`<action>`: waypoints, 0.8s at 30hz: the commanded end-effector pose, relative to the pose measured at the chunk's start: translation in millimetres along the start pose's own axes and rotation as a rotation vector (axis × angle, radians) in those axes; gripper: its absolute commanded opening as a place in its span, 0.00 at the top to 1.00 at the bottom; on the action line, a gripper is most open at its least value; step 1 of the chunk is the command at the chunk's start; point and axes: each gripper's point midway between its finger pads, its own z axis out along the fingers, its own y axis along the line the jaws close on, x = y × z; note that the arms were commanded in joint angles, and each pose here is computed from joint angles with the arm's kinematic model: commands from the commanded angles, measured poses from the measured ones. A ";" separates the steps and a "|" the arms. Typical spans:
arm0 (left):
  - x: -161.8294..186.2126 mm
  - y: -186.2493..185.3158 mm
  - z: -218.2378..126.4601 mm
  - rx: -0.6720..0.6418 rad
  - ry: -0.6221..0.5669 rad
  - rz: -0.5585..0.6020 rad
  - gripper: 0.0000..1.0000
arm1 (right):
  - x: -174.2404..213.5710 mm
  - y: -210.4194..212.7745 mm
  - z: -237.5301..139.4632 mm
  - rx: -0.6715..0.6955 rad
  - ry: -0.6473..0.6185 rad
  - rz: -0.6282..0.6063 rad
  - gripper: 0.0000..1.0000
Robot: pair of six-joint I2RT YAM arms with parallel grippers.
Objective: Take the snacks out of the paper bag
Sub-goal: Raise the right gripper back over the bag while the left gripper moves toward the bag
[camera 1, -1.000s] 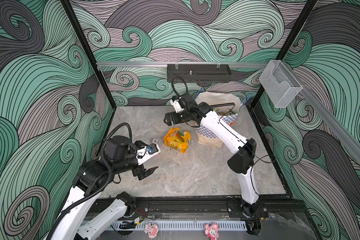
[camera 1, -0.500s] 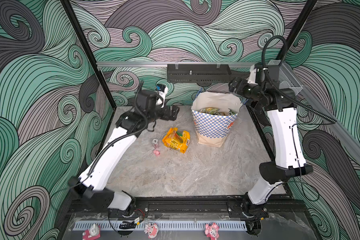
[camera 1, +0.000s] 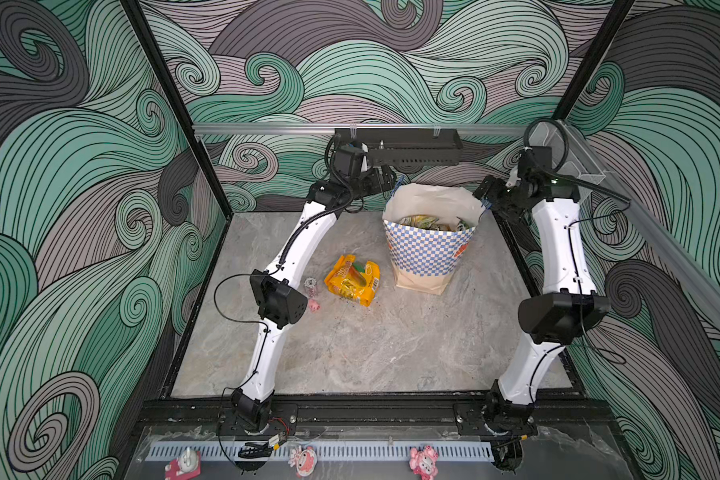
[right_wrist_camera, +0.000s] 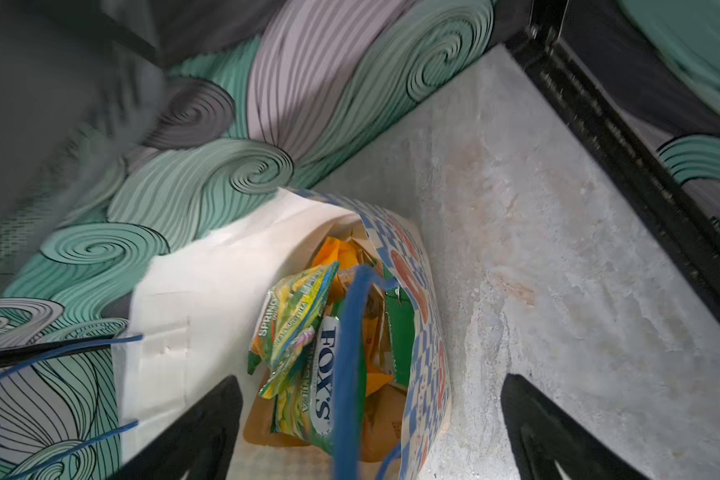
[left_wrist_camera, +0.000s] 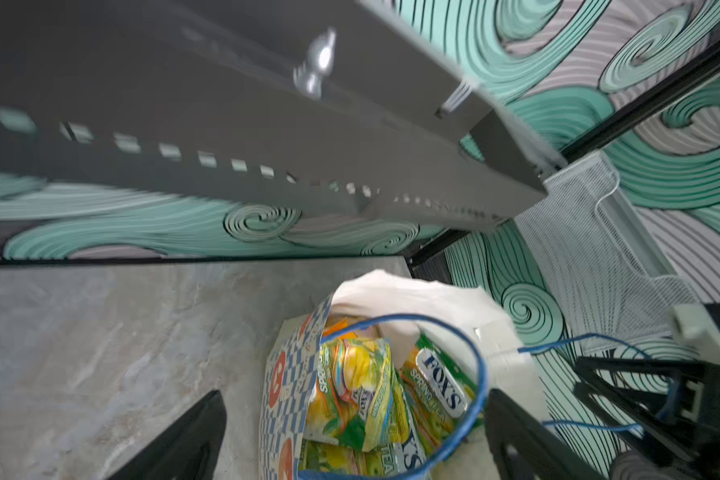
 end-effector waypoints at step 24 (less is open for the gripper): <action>93.2 -0.6 -6.4 0.024 0.324 -0.031 1.00 | 92.7 7.7 8.5 -0.017 0.232 -0.165 1.00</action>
